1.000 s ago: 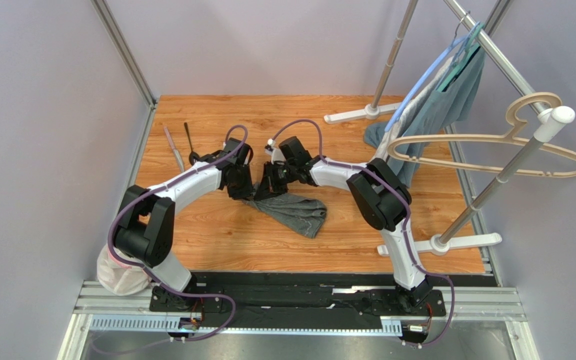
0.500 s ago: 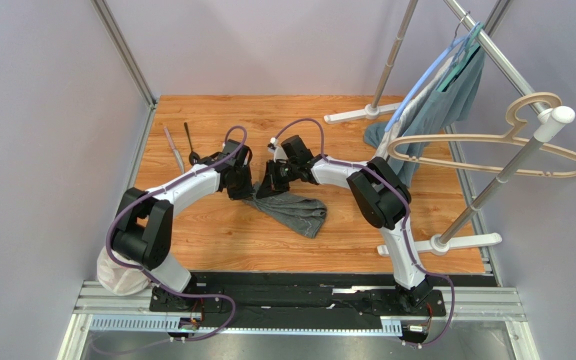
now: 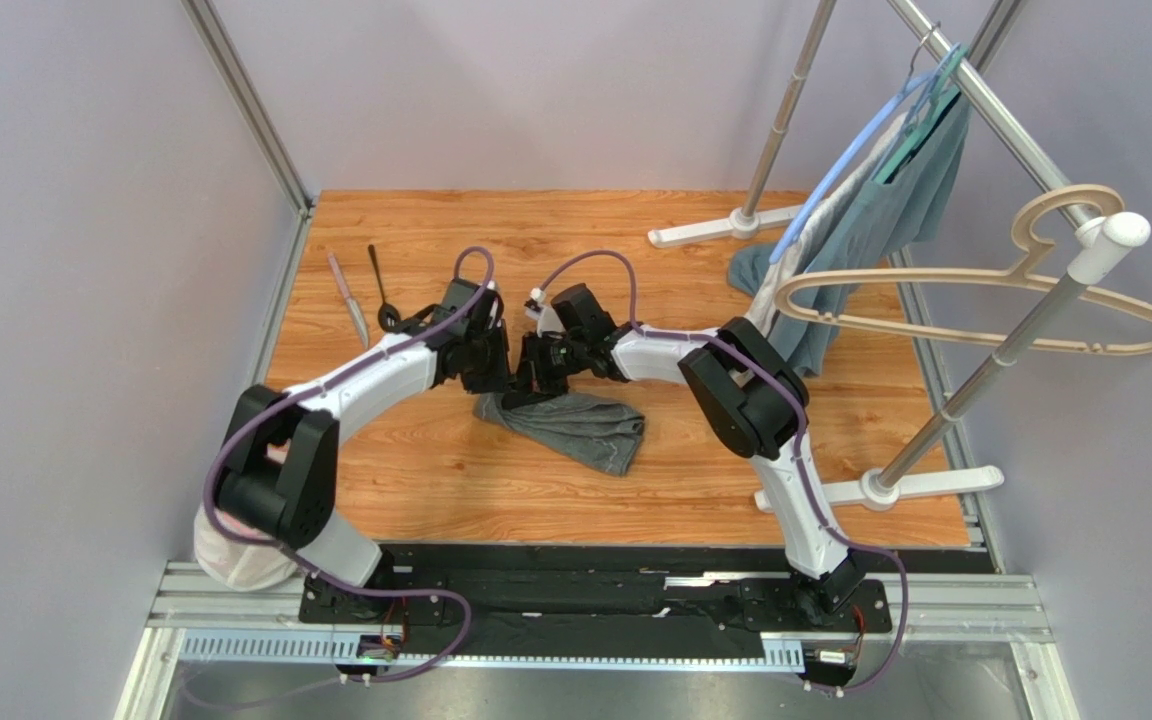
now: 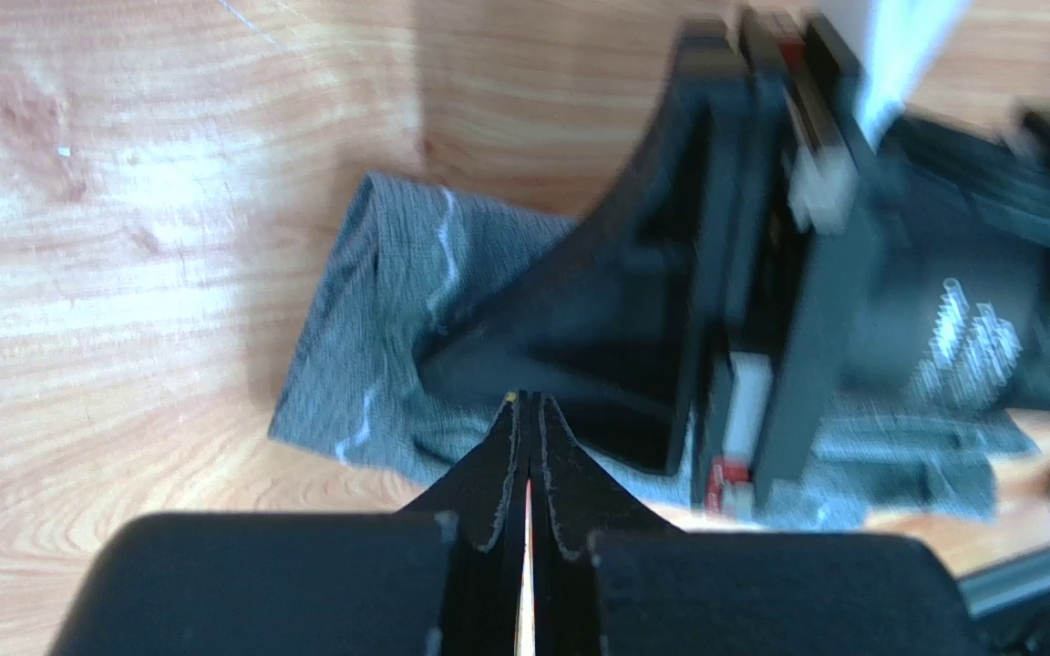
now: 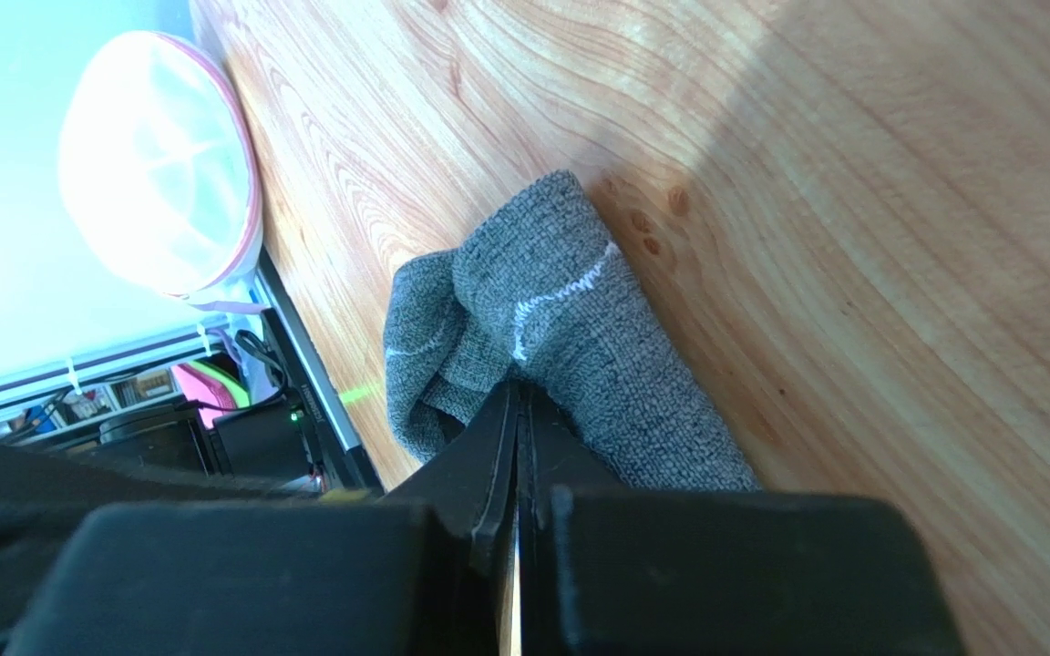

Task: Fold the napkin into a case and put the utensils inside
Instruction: Grasp the top corner of the smaller rectangle folded napkin from the folded napkin.

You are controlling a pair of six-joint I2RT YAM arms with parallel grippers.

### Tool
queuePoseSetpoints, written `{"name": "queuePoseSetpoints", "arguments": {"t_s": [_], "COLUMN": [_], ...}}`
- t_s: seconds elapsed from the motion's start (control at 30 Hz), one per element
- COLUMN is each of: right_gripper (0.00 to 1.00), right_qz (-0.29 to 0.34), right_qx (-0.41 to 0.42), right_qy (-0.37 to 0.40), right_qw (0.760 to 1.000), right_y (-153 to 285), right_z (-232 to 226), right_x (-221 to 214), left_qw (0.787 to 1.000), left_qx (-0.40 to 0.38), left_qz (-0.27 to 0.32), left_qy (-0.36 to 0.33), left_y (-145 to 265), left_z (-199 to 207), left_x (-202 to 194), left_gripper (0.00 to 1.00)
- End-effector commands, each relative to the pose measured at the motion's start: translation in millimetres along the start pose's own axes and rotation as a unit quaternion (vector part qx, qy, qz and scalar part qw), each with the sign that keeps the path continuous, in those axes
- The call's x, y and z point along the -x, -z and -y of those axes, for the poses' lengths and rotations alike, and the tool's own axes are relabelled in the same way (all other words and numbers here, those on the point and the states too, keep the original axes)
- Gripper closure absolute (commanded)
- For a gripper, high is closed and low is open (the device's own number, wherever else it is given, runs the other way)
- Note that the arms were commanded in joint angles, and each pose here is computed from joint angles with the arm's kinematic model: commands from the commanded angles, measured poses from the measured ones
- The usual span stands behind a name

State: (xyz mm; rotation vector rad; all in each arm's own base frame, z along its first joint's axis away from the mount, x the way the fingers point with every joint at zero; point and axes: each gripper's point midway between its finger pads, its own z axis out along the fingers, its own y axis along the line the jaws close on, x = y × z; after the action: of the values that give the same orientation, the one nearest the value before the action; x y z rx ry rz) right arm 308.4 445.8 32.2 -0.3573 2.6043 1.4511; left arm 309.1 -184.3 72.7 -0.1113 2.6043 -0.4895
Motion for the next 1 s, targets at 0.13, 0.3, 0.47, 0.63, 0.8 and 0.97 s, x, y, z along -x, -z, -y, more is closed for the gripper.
{"name": "queuePoseSetpoints", "arguments": {"t_s": [0.13,0.3,0.47,0.63,0.8,0.97], "right_gripper": [1.00,1.00,1.00,1.00,1.00,1.00], "right_qz": [0.028,0.014,0.020,0.016,0.012,0.010], "right_qx": [0.002,0.002,0.003,0.000,-0.001,-0.003], "right_qy": [0.012,0.008,0.012,0.010,0.009,0.006], "right_qw": [1.000,1.000,1.000,1.000,1.000,1.000], "right_y": [14.7,16.1,16.5,15.6,11.8,10.8], "right_z": [-5.4,-1.4,-5.4,-2.5,-0.4,-0.9], "right_x": [12.4,11.7,14.2,13.5,9.8,6.0], "left_qw": [0.996,0.999,0.998,0.996,0.991,0.993], "left_qx": [0.075,0.023,0.061,0.084,0.130,0.117], "left_qz": [-0.034,0.031,0.028,0.015,-0.019,-0.023], "left_qy": [0.031,0.027,0.019,0.028,0.020,0.018], "left_y": [-16.4,15.5,21.6,12.8,0.9,-14.8], "left_z": [-20.3,-0.3,-14.6,-25.0,-36.9,-27.0], "left_x": [-6.0,2.2,-2.0,-10.0,-13.5,-4.0], "left_gripper": [1.00,0.85,0.72,0.67,0.68,0.92]}}
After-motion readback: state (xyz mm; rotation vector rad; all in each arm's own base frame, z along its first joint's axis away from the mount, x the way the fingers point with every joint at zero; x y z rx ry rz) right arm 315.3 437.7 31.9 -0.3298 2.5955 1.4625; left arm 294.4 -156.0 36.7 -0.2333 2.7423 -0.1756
